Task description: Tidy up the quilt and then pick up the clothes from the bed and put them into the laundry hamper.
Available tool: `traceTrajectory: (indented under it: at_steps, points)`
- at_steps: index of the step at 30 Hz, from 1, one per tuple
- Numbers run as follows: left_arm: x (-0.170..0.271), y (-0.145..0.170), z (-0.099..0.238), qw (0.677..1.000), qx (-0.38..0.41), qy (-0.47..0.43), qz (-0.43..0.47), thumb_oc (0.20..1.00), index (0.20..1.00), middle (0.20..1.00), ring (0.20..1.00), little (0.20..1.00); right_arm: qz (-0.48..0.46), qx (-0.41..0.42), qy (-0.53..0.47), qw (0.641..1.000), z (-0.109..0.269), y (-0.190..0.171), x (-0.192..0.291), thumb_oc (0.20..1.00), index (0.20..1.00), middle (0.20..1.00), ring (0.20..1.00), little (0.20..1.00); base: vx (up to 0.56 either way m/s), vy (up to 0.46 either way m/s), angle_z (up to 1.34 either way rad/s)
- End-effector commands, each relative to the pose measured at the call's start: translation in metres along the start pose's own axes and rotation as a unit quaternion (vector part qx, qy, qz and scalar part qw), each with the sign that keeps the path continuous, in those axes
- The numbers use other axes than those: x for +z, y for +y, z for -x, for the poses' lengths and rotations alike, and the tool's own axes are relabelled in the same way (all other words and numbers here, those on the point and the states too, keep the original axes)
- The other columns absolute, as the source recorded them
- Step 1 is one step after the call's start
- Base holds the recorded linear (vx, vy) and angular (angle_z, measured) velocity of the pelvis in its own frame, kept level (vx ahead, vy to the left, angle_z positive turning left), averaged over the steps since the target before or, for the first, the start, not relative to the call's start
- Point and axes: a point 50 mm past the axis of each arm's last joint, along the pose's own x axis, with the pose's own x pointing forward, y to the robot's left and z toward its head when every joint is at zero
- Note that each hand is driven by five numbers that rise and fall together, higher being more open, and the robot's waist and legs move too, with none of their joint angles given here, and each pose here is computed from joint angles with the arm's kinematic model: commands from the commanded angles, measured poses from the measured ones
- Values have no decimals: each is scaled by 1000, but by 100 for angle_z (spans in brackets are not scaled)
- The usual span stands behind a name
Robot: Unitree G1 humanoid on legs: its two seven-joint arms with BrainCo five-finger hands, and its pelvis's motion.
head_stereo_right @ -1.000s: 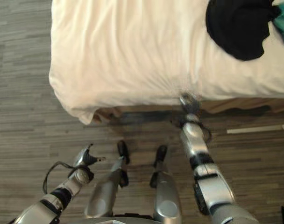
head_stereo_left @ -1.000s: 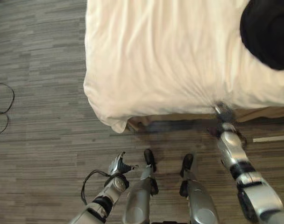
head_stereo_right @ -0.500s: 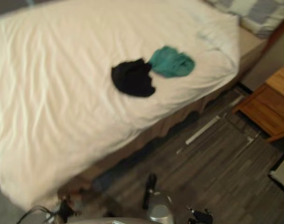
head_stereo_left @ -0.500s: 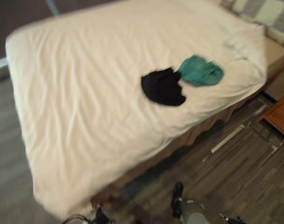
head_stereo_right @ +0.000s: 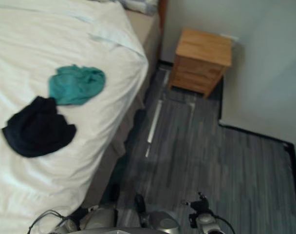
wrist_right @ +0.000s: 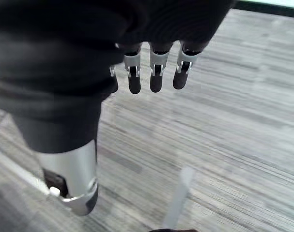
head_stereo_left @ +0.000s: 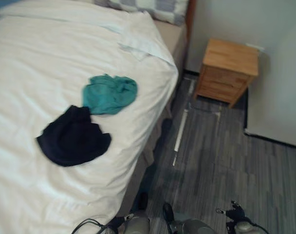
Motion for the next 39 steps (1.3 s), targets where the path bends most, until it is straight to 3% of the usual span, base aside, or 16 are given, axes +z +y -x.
traceTrajectory:
  at_steps: [1, 6, 15, 16, 18, 29, 39]
  points:
    - [88, 79, -9, 983, 133, -129, -12, 1000, 1000, 1000, 1000, 1000, 6, 4, -88, 996, -4, 4, 51, 1000, 1000, 1000, 1000, 1000, -88, 192, -221]
    - [82, 79, -9, 984, 133, -122, 2, 1000, 1000, 1000, 1000, 1000, 32, 8, -69, 997, -3, 7, 36, 1000, 1000, 1000, 1000, 1000, -63, 158, -101]
    - [40, 39, -8, 994, 80, -55, 51, 1000, 1000, 1000, 1000, 1000, 52, 15, 1, 999, 2, 1, -7, 1000, 1000, 1000, 1000, 1000, 67, 29, -23]
    - [17, 9, -4, 989, 14, -2, 146, 1000, 1000, 1000, 1000, 1000, 33, -32, 57, 997, -9, -50, -13, 1000, 1000, 1000, 1000, 1000, 52, -6, 5]
    - [15, 5, -4, 992, 2, 2, 126, 1000, 1000, 1000, 1000, 1000, 36, -29, 76, 996, -7, -48, -22, 1000, 1000, 1000, 1000, 1000, 109, -37, 10]
    - [5, 14, -6, 996, 3, 11, 87, 1000, 1000, 1000, 1000, 1000, 51, 19, 60, 997, -3, -19, -19, 1000, 1000, 1000, 1000, 1000, 287, -144, -7]
    - [7, 26, -7, 991, 33, 3, 131, 1000, 1000, 1000, 1000, 1000, 98, 36, 18, 994, -8, -15, 2, 1000, 1000, 1000, 1000, 1000, 328, -196, -14]
